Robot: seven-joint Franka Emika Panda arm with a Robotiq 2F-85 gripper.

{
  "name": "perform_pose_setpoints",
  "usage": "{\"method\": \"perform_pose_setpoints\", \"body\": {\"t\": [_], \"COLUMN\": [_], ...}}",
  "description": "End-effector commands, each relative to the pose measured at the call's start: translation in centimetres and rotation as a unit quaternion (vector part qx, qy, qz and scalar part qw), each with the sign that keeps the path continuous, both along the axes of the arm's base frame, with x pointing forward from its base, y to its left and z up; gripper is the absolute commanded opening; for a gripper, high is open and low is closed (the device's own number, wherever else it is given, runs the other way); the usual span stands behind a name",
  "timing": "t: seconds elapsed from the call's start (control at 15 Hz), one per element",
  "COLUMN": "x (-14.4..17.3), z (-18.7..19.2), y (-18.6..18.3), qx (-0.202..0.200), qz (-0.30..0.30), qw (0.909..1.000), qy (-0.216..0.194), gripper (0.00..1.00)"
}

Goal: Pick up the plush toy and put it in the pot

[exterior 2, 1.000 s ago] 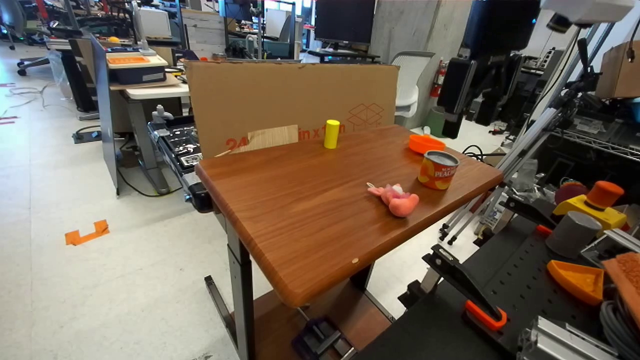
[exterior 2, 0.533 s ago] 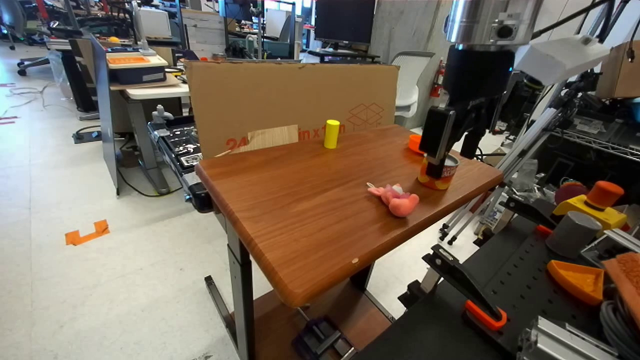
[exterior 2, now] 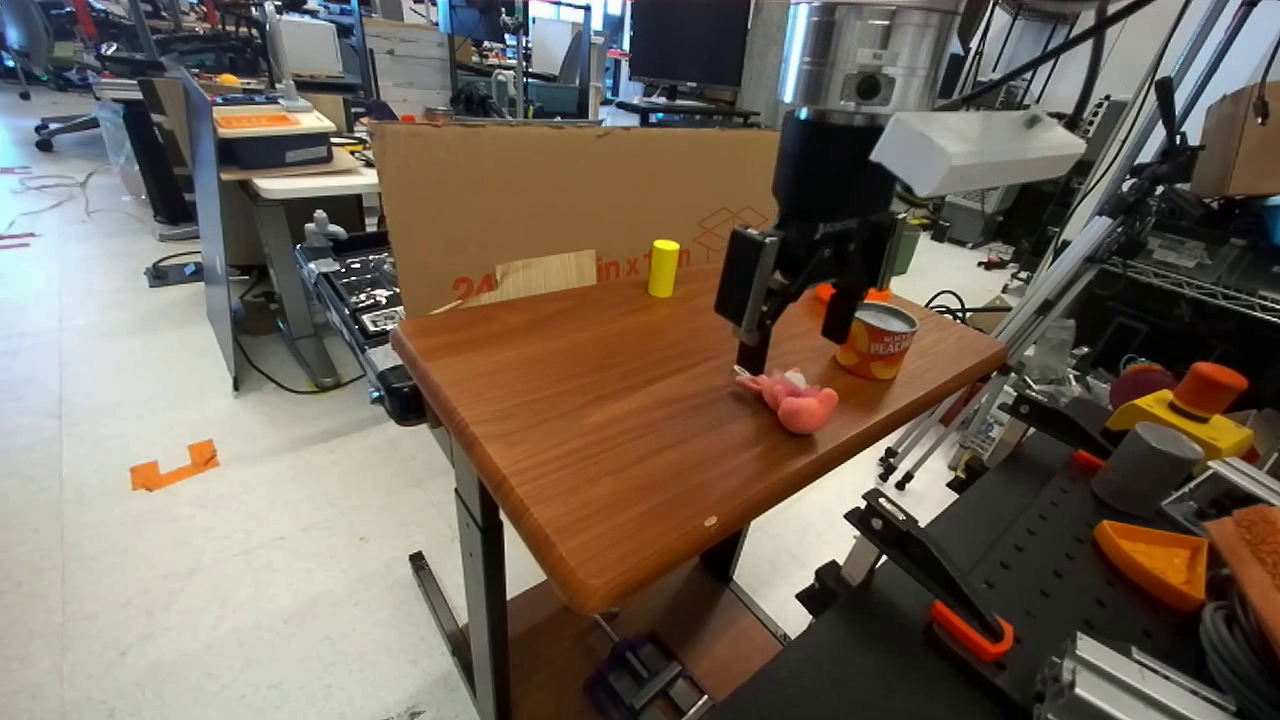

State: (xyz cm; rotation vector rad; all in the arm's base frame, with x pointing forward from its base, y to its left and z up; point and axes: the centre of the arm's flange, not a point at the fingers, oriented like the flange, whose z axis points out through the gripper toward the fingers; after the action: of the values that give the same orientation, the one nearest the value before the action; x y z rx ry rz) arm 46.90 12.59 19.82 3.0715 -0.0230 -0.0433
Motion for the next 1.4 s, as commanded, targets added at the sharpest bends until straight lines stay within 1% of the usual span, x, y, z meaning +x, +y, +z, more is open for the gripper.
{"method": "perform_pose_setpoints", "body": {"t": [0.0, 0.13, 0.33, 0.4, 0.47, 0.73, 0.93, 1.0, 1.07, 1.13, 1.2, 1.33], "x": [3.7, 4.6, 5.0, 4.8, 4.6, 4.4, 4.6, 4.9, 5.4, 5.9, 6.4, 7.3], "z": [-2.4, -3.8, -5.9, -6.5, -7.0, -6.8, -4.4, -3.3, -2.0, 0.0, 2.5, 6.7], "y": [0.7, 0.6, 0.3, 0.2, 0.1, 0.8, 0.8, 0.5, 0.1, -0.4, -1.2, -2.9], "qx": [-0.011, -0.022, -0.046, -0.055, -0.065, -0.073, -0.065, -0.06, -0.054, -0.045, -0.029, 0.03], "qz": [-0.032, -0.047, -0.078, -0.084, -0.085, -0.093, -0.096, -0.098, -0.101, -0.107, -0.11, -0.115], "qw": [0.9994, 0.9986, 0.9954, 0.9941, 0.9931, 0.991, 0.9908, 0.9913, 0.9915, 0.991, 0.9905, 0.9896], "qy": [0.0, 0.005, 0.031, 0.041, 0.048, 0.064, 0.069, 0.064, 0.062, 0.066, 0.076, 0.08], "gripper": [1.0, 1.0, 1.0, 0.75, 0.74, 0.47, 0.27, 0.19, 0.14, 0.06, 0.03, 0.06]}}
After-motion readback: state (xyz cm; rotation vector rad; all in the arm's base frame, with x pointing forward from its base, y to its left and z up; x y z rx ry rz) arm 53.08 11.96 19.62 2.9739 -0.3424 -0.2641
